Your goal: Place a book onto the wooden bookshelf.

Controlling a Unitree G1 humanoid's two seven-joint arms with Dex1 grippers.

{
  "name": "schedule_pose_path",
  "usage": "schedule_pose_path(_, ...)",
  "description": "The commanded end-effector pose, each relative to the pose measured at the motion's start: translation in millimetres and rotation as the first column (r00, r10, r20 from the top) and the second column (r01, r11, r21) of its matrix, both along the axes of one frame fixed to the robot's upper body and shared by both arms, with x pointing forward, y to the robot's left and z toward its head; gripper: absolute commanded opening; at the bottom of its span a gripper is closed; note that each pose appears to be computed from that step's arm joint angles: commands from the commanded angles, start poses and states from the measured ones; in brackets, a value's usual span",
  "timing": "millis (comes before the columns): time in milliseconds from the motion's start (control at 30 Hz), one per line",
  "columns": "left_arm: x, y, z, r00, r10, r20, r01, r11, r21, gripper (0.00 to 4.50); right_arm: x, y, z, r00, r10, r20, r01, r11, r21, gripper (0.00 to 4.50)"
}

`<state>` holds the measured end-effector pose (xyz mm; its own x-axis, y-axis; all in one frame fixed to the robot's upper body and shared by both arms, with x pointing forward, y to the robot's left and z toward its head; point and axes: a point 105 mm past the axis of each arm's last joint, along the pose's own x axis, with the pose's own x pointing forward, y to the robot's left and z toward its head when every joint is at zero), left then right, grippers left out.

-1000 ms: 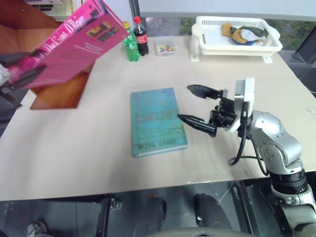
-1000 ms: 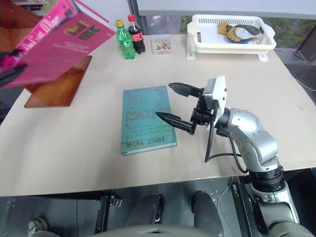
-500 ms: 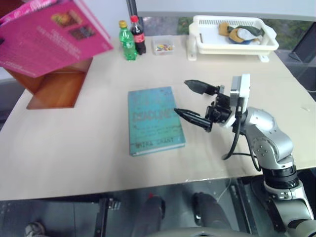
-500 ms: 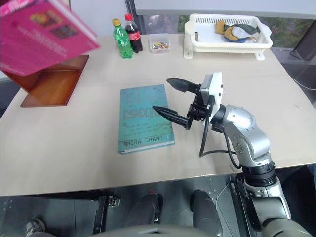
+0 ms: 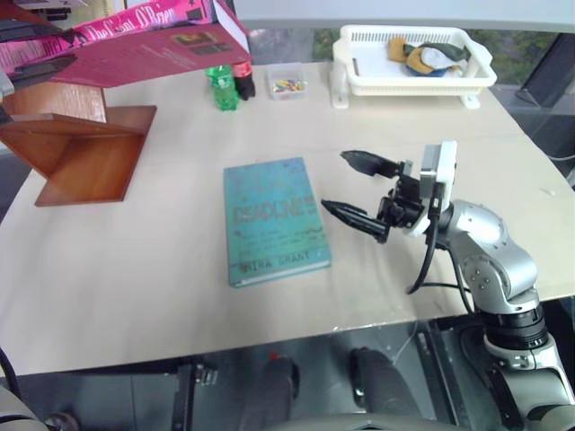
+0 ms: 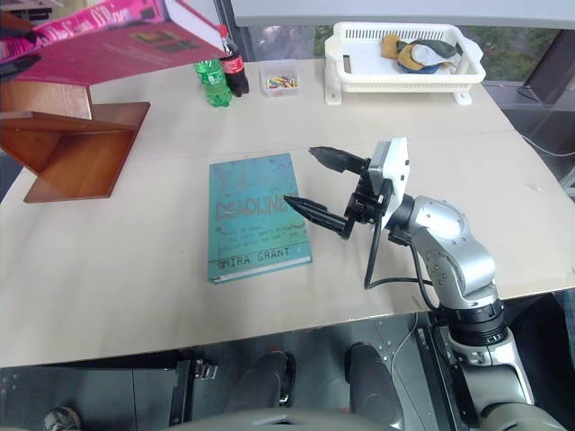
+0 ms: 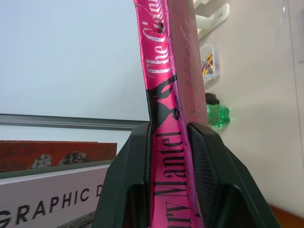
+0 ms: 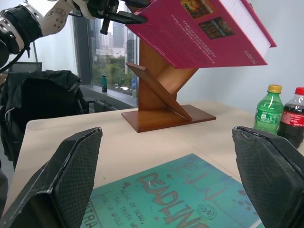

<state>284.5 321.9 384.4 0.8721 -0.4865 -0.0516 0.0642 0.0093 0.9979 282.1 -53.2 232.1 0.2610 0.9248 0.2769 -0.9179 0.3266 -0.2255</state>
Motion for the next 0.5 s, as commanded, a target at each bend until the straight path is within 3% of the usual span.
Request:
schedule_pose_path(33, -21, 25, 19, 0.992, 0.113, 0.06, -0.113, 0.994, 0.009, 1.18, -7, -1, 16, 0.997, 0.007, 0.073, -0.008, 1.0, 0.022, 4.5)
schedule_pose_path(267, -36, 89, -2, 0.926, 0.377, -0.013, -0.377, 0.926, -0.022, 1.18, -4, 5, 20, 0.996, 0.032, 0.081, -0.035, 0.999, 0.033, 4.5)
schedule_pose_path(500, -37, 120, -18, 0.858, 0.513, -0.023, -0.514, 0.856, -0.048, 1.18, -4, 10, 36, 0.989, 0.078, 0.125, -0.084, 0.996, 0.041, 4.5)
